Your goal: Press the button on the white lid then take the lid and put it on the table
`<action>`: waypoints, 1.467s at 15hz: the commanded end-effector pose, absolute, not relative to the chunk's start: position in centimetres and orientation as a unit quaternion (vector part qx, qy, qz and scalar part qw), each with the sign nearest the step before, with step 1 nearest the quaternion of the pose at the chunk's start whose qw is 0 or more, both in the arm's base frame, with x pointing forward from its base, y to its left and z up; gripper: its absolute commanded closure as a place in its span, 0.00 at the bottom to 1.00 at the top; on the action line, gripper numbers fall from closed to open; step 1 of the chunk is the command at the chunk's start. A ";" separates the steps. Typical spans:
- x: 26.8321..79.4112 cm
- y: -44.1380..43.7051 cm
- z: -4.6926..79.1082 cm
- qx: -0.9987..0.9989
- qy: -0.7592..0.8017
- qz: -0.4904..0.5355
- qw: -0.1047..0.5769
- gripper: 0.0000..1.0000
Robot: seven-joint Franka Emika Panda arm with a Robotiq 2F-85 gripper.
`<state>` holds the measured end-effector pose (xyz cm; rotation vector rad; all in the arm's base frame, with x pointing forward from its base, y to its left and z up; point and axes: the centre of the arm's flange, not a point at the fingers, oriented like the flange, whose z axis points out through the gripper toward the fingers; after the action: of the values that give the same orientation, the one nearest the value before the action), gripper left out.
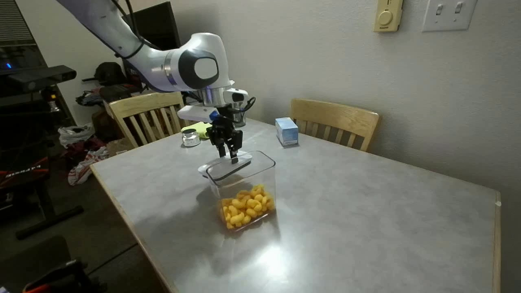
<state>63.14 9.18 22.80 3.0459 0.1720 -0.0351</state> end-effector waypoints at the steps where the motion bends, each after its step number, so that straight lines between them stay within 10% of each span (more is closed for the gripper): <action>1: 66.5 8.7 19.6 0.997 0.054 -0.038 0.036 0.73; 8: 67.4 8.4 17.8 0.998 0.046 -0.047 0.027 0.73; 9: 67.3 8.3 17.9 0.998 0.044 -0.044 0.027 0.66; 10: 66.9 8.3 18.3 0.998 0.045 -0.041 0.029 0.32; 14: 65.3 8.7 19.6 0.998 0.044 -0.028 0.035 0.02; 22: 61.0 9.8 25.1 0.999 0.028 -0.005 0.044 0.00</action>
<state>64.54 10.07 22.42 3.0713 0.1114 -0.0509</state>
